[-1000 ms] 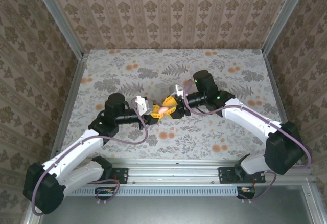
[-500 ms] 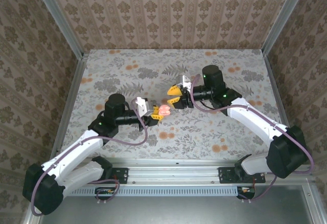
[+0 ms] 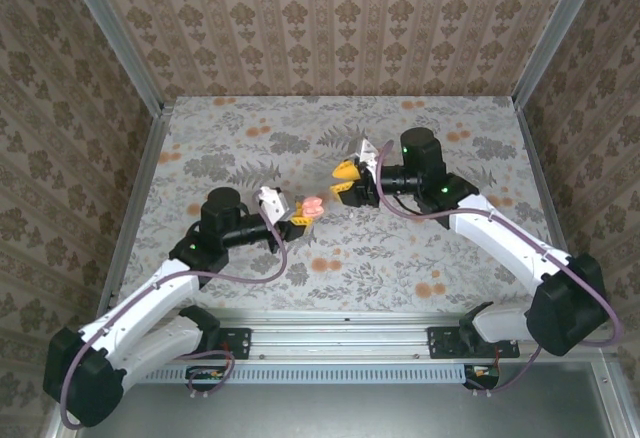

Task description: Insert wireless bluetooth earbuds into charging case

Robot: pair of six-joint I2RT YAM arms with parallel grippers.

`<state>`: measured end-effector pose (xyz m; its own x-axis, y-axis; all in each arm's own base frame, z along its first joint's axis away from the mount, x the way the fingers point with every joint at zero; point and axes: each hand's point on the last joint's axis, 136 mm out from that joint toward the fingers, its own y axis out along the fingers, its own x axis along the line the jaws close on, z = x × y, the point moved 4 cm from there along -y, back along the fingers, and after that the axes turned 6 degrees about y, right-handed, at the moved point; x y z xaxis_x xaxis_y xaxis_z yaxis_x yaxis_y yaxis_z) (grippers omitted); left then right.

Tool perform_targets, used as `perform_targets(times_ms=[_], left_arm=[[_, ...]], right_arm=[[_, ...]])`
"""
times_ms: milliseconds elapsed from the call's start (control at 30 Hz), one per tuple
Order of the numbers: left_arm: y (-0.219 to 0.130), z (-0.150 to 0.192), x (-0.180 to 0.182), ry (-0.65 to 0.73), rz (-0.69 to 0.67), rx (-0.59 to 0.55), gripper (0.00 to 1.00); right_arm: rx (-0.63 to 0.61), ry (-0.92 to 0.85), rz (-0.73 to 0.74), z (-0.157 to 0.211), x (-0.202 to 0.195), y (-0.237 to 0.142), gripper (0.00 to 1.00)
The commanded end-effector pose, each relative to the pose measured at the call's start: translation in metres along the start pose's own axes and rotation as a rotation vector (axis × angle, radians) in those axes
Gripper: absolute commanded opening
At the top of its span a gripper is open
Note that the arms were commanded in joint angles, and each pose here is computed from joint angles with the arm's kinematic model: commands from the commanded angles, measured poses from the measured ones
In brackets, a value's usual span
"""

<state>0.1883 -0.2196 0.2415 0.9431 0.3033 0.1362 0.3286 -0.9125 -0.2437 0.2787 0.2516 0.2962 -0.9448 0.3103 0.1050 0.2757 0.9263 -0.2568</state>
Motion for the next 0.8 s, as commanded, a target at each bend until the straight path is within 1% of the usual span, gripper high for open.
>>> perform_targets(times_ms=[0,100,167,300,467,500,633,767], left_arm=[[-0.007,0.012,0.021,-0.103,-0.137,0.032,0.21],[-0.016,0.02,0.032,-0.167,-0.206,0.033,0.21],[-0.022,0.023,0.035,-0.189,-0.233,0.022,0.21],[-0.033,0.032,0.034,-0.206,-0.294,-0.014,0.21],[-0.05,0.048,0.037,-0.249,-0.44,-0.024,0.21],[-0.058,0.052,0.044,-0.268,-0.499,-0.021,0.21],[-0.075,0.061,0.048,-0.299,-0.614,-0.006,0.21],[-0.09,0.066,0.053,-0.332,-0.716,0.011,0.21]], right_arm=[[0.039,0.12,0.129,-0.004,-0.01,-0.01,0.4],[0.091,0.252,0.232,0.002,-0.021,-0.013,0.39],[0.121,0.331,0.274,0.005,-0.024,-0.014,0.39],[0.167,0.456,0.329,0.013,-0.026,-0.012,0.4],[0.227,0.561,0.351,0.023,-0.029,-0.001,0.42],[0.271,0.591,0.361,0.031,-0.034,0.007,0.43],[0.412,0.651,0.389,0.044,-0.035,0.028,0.43],[0.554,0.636,0.404,0.055,-0.031,0.055,0.43]])
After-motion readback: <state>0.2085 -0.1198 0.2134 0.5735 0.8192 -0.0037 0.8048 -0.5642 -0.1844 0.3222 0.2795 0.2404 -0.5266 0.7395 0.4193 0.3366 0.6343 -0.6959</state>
